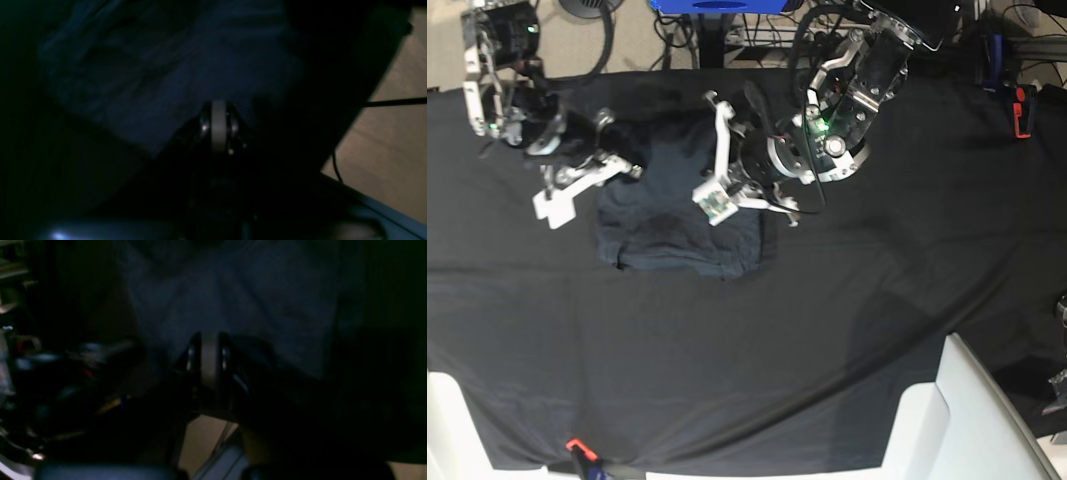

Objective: Fold the T-shirt properly
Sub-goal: 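Lift the left gripper off the stack and smooth its edge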

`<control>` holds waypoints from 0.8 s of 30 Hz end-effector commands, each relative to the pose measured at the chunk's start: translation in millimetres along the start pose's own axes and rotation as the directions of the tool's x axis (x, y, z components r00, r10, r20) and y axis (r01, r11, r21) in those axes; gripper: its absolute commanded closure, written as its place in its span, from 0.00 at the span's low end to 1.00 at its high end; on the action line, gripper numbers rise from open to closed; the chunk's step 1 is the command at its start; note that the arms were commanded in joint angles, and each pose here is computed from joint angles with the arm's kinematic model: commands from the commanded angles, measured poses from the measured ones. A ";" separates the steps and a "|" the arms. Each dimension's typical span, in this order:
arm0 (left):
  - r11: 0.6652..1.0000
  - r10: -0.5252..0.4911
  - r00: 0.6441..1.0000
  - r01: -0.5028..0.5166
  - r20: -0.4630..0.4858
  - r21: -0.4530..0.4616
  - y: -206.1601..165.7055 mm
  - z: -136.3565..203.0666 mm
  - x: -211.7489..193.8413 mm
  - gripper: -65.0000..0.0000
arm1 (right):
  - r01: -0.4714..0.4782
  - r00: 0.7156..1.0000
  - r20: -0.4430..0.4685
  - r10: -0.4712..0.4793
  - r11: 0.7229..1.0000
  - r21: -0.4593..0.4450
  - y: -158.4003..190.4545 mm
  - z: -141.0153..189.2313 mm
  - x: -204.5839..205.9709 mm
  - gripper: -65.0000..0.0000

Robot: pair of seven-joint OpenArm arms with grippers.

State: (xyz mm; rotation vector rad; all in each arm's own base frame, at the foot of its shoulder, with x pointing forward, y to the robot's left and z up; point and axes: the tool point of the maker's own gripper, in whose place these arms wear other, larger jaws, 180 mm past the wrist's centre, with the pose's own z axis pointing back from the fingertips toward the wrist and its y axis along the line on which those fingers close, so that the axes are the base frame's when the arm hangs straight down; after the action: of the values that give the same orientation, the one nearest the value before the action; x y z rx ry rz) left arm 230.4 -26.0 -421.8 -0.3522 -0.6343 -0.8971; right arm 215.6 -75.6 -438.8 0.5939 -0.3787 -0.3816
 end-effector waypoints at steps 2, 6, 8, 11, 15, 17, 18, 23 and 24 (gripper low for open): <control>1.000 0.008 1.000 -0.007 0.021 -0.012 -0.8 -2.5 4.4 1.00 | -0.001 1.000 0.014 0.001 1.000 -0.004 -3.8 -2.0 7.0 0.97; 0.999 0.029 0.999 -0.029 -0.027 -0.024 -2.2 -10.1 -13.2 1.00 | 0.025 1.000 -0.013 -0.025 0.999 -0.032 -17.2 -7.1 -1.8 0.97; 0.999 0.034 0.998 -0.036 -0.052 -0.035 -5.6 -14.2 -22.0 1.00 | 0.041 0.998 -0.035 -0.043 0.998 -0.052 -27.1 -9.1 -11.1 0.97; 0.998 0.050 0.995 -0.053 -0.089 -0.038 -4.7 -17.9 -36.0 1.00 | 0.066 0.997 -0.029 -0.069 0.995 -0.081 -40.3 -13.3 -15.5 0.97; 0.999 0.045 0.996 -0.047 -0.073 -0.028 1.4 -15.7 -38.5 1.00 | 0.083 0.996 -0.032 -0.086 0.991 -0.101 -49.7 -16.2 -19.5 0.97; 0.999 0.041 0.996 -0.043 -0.074 -0.022 4.0 -14.1 -39.4 1.00 | 0.072 0.997 -0.024 -0.075 0.993 -0.088 -43.8 -14.4 -15.8 0.97; 0.999 0.038 0.997 -0.040 -0.068 -0.021 4.2 -13.2 -37.1 1.00 | 0.066 0.998 -0.019 -0.068 0.995 -0.080 -40.4 -13.2 -13.9 0.97; 0.999 0.018 1.000 -0.018 -0.008 0.037 22.3 8.1 -21.6 1.00 | 0.003 1.000 0.023 -0.002 1.000 -0.024 -12.8 2.4 1.6 0.97; 0.997 0.034 0.999 -0.034 0.003 0.071 33.4 16.8 -23.0 1.00 | -0.012 1.000 0.021 0.013 1.000 -0.014 -7.8 5.6 4.5 0.97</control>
State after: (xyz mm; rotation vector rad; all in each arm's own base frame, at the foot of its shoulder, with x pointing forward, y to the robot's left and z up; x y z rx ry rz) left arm 236.4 11.9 -429.1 -0.3106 -0.6403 -0.8368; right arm 206.4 -83.3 -446.3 0.5671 -0.3610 -0.3858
